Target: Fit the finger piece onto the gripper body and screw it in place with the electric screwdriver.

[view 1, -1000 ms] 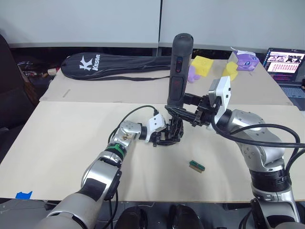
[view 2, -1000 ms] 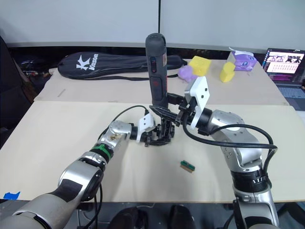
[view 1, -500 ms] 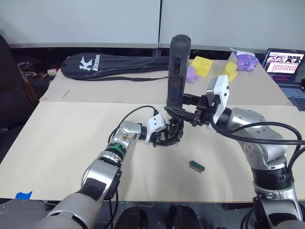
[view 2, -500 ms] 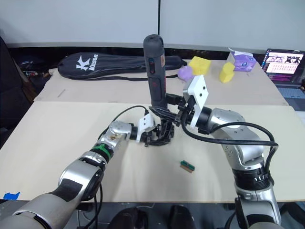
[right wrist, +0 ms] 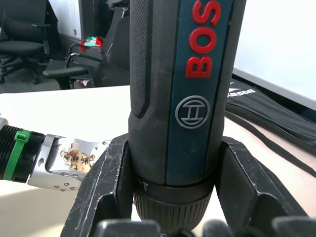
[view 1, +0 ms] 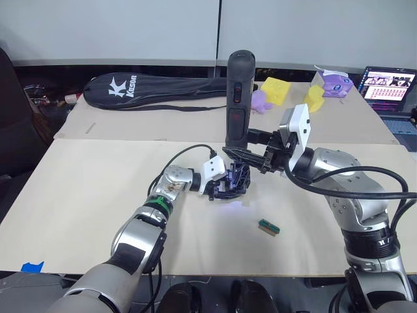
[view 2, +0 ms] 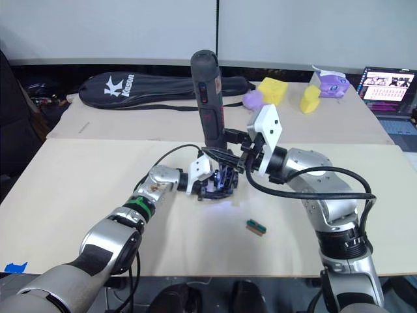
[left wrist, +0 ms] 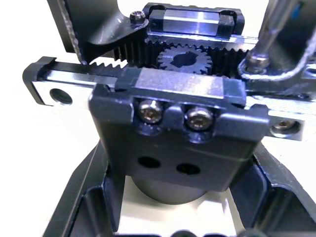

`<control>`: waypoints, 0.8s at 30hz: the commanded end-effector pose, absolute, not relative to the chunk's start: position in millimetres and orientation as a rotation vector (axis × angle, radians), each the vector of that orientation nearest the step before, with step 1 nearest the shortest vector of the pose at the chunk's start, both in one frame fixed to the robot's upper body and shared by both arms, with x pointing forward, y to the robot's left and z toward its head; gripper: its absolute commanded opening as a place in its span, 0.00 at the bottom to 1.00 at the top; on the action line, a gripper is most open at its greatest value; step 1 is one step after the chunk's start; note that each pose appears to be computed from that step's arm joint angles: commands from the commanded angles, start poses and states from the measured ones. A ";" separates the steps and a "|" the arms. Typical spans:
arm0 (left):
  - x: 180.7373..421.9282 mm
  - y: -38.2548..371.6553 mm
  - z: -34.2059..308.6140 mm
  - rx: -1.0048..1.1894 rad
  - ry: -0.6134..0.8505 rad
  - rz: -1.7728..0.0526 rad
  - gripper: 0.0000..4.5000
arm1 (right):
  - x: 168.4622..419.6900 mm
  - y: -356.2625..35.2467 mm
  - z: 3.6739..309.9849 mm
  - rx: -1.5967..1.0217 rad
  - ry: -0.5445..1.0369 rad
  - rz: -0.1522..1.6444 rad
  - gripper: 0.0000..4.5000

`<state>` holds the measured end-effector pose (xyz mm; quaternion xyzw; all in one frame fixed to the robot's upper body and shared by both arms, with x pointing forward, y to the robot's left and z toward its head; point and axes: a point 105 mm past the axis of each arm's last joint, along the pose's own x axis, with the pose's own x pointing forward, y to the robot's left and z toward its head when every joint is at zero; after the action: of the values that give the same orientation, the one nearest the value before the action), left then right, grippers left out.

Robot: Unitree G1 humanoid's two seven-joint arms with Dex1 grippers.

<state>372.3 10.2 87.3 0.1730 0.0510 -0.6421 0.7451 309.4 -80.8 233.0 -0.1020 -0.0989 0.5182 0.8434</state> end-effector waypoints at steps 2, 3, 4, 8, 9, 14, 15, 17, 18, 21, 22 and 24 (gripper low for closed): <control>378.4 13.9 101.8 0.386 0.062 -1.387 0.52 | 323.9 -101.6 179.4 -0.223 0.023 1.009 0.43; 378.3 14.0 101.7 0.386 0.062 -1.387 0.52 | 323.4 -101.8 178.9 -0.222 0.024 1.008 0.43; 378.2 14.0 101.5 0.386 0.062 -1.387 0.52 | 323.0 -101.9 178.5 -0.222 0.024 1.008 0.43; 378.0 14.4 100.9 0.385 0.064 -1.388 0.52 | 322.8 -102.4 178.5 -0.220 0.023 1.004 0.43; 378.0 14.5 100.6 0.385 0.065 -1.388 0.52 | 322.9 -102.6 179.0 -0.220 0.021 1.002 0.43; 377.6 14.7 99.1 0.384 0.070 -1.388 0.52 | 321.9 -103.9 187.2 -0.244 -0.012 1.001 0.43; 377.5 14.7 98.8 0.384 0.071 -1.388 0.52 | 321.1 -103.4 192.9 -0.257 -0.034 1.004 0.43; 377.2 14.8 97.4 0.383 0.076 -1.388 0.52 | 319.7 -101.7 211.8 -0.265 -0.089 1.003 0.43; 376.8 14.9 96.3 0.384 0.079 -1.389 0.52 | 317.2 -99.6 224.4 -0.269 -0.128 1.008 0.43; 375.7 15.0 93.3 0.385 0.088 -1.392 0.52 | 304.7 -92.5 256.4 -0.273 -0.236 1.038 0.43; 375.0 14.8 92.0 0.385 0.093 -1.395 0.52 | 298.9 -90.1 266.4 -0.274 -0.271 1.051 0.43; 373.6 14.3 89.9 0.386 0.100 -1.402 0.52 | 287.3 -85.6 284.7 -0.278 -0.348 1.071 0.43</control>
<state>371.3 9.5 87.9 0.1721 0.0478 -0.6455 0.7426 300.8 -82.8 248.6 -0.1149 -0.0960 0.5156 0.8437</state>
